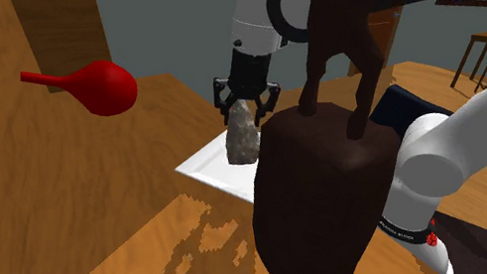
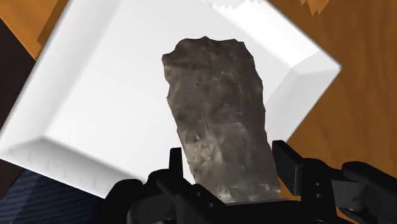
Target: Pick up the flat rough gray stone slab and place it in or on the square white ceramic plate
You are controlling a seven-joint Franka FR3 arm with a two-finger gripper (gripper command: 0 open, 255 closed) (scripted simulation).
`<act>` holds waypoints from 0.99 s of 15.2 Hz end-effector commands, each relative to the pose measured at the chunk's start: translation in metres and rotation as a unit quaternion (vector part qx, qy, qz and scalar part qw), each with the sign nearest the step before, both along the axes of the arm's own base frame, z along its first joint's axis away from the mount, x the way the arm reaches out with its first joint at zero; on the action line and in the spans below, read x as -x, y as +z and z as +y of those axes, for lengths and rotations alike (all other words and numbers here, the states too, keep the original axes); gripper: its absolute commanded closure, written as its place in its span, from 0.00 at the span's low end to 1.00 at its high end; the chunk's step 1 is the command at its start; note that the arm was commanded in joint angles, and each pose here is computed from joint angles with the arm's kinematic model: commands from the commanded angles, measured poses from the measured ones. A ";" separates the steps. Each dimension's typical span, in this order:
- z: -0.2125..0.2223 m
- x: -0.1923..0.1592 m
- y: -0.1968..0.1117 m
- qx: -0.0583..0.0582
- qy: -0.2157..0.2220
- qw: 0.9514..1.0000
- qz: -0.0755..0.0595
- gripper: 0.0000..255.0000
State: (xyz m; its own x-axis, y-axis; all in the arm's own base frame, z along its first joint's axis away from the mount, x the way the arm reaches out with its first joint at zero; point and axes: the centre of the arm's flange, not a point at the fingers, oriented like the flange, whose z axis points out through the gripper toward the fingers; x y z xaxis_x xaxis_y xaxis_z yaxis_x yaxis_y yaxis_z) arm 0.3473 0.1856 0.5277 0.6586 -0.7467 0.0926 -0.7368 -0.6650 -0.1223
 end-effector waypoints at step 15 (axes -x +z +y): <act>-0.007 0.015 -0.072 -0.001 0.000 1.000 0.000 1.00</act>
